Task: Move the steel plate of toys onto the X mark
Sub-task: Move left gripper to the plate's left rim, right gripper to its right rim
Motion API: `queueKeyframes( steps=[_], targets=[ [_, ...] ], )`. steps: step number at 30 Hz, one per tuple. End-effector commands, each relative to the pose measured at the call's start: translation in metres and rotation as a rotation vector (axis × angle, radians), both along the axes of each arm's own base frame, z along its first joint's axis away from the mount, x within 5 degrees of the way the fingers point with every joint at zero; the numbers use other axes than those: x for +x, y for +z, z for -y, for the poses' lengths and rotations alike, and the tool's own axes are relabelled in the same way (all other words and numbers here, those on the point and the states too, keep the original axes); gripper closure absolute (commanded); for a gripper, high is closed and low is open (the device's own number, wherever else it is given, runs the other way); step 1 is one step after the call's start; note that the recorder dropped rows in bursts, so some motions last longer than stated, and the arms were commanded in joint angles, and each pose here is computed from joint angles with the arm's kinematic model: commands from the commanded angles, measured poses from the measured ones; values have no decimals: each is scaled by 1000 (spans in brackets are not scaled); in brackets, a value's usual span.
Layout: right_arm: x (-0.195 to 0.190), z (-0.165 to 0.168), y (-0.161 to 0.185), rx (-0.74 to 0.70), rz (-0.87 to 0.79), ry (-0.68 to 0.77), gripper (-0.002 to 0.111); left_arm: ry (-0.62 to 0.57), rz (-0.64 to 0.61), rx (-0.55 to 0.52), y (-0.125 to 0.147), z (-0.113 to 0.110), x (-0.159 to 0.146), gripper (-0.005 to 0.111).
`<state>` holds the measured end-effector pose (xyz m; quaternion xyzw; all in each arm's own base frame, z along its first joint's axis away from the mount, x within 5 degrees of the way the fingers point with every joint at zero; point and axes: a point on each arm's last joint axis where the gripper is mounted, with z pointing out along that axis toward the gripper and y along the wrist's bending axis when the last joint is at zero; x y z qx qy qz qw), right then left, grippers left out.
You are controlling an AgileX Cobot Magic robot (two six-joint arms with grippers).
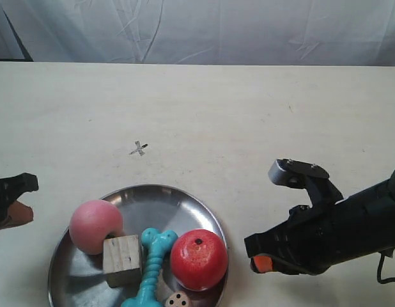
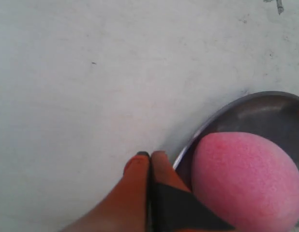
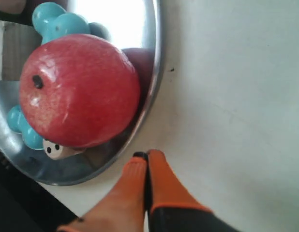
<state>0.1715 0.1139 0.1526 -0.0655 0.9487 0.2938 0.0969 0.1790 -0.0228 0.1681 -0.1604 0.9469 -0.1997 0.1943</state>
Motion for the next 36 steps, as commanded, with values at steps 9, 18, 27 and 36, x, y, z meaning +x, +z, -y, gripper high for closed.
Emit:
queueKeyframes(
  steps=[9,18,27,36],
  targets=[
    [-2,-3,-9,4,-59,1,109,-5,-323,-150,-36,13,-22,107],
    [-4,-4,-13,13,-106,28,109,110,-311,-223,-30,-4,-21,107],
    [-3,-2,-16,0,-110,18,109,122,-192,-273,-18,-16,-23,107],
    [-3,-3,-17,9,-129,14,109,133,-169,-263,-23,-16,-26,107]
  ],
)
